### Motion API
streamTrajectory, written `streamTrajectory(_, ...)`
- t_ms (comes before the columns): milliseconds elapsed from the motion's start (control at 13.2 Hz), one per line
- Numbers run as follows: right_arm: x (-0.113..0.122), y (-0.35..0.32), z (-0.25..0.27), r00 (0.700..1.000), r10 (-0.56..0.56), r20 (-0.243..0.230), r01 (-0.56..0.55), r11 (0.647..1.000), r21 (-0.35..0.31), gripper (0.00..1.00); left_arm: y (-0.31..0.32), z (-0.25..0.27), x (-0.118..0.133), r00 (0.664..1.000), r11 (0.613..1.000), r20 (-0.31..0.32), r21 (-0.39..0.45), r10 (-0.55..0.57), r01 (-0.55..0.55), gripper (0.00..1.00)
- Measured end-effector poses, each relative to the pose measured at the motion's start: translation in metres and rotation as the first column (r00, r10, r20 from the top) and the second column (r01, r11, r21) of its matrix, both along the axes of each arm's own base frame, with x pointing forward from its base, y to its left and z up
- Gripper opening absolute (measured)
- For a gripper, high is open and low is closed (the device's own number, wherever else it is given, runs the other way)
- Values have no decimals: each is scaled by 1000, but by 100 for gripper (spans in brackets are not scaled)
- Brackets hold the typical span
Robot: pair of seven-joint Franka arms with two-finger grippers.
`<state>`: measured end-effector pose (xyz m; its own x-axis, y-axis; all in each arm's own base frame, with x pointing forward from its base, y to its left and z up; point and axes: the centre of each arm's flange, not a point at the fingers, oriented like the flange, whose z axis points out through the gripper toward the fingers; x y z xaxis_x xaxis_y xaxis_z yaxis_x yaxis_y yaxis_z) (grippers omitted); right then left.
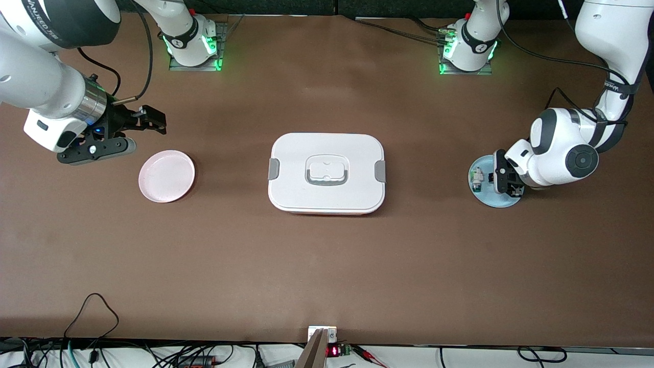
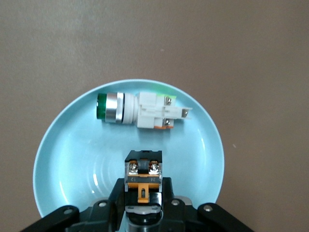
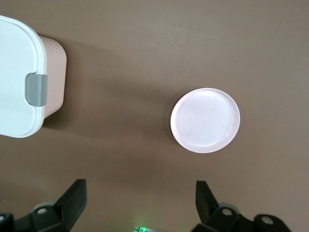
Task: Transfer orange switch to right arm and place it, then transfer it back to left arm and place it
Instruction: 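Carry the switch to the blue plate while the right arm returns, then lower the switch onto the blue plate and open the left gripper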
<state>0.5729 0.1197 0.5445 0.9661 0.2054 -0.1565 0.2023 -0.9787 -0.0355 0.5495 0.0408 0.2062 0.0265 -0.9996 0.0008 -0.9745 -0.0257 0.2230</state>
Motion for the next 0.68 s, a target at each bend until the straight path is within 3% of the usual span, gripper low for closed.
streamTrajectory(228,5,-41,-1,999,-50,-4,49,993,-107,100,5,-8,-3,1000,1000,2,-6,5,-5,34)
streamTrajectory(456,11,-120,12,989,-144,44,151,957,-249,100,5,-9,-3,1000,1000,7,-5,1,-1,34)
streamTrajectory(608,12,-139,16,973,-222,58,230,945,-232,100,7,-11,-3,1000,1000,5,-6,3,-3,48)
streamTrajectory(684,11,-147,17,957,-285,51,290,942,-169,100,8,-12,-3,1000,1000,4,-6,4,-4,59)
